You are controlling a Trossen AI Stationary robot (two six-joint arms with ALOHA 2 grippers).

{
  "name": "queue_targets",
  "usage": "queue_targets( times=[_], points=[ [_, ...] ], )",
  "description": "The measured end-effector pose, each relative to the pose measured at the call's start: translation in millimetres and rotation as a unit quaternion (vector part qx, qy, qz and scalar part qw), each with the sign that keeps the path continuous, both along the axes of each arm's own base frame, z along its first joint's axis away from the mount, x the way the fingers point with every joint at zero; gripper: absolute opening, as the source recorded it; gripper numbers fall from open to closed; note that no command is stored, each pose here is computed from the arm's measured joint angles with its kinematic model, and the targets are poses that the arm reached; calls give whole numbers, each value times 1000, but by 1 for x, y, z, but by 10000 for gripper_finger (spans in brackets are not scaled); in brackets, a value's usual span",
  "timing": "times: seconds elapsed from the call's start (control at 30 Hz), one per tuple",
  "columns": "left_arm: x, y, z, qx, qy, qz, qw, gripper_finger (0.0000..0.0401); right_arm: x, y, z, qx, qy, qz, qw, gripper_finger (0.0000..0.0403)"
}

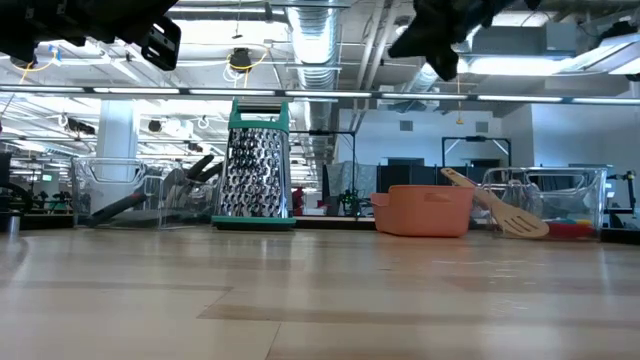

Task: Pick & Place Kitchen Items
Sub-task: Return to Home Position

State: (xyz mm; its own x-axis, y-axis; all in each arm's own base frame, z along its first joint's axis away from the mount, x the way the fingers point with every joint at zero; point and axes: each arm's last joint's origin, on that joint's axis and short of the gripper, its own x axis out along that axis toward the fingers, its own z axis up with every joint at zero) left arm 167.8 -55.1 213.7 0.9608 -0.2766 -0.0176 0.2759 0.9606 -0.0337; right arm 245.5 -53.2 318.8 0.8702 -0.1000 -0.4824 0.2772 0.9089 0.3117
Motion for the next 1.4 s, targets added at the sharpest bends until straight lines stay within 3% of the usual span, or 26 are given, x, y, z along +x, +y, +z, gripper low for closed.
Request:
queue_targets(
  times=[0.33,0.63,0.9,1.2,1.4],
  points=[
    [0,0,0,0,0,0,1000,2,11,35,1,-39,-14,57,997,2],
    [0,0,0,0,0,0,1000,2,46,63,-19,-84,-30,114,989,1],
    [-1,1,-5,2,7,3,1000,2,68,69,-41,-85,-17,126,988,0],
    [-1,1,-3,1,0,14,1000,2,63,69,-32,-96,-33,131,986,0],
    [-7,7,11,23,-67,60,996,2,42,70,-12,-110,-49,139,983,0]
  ],
)
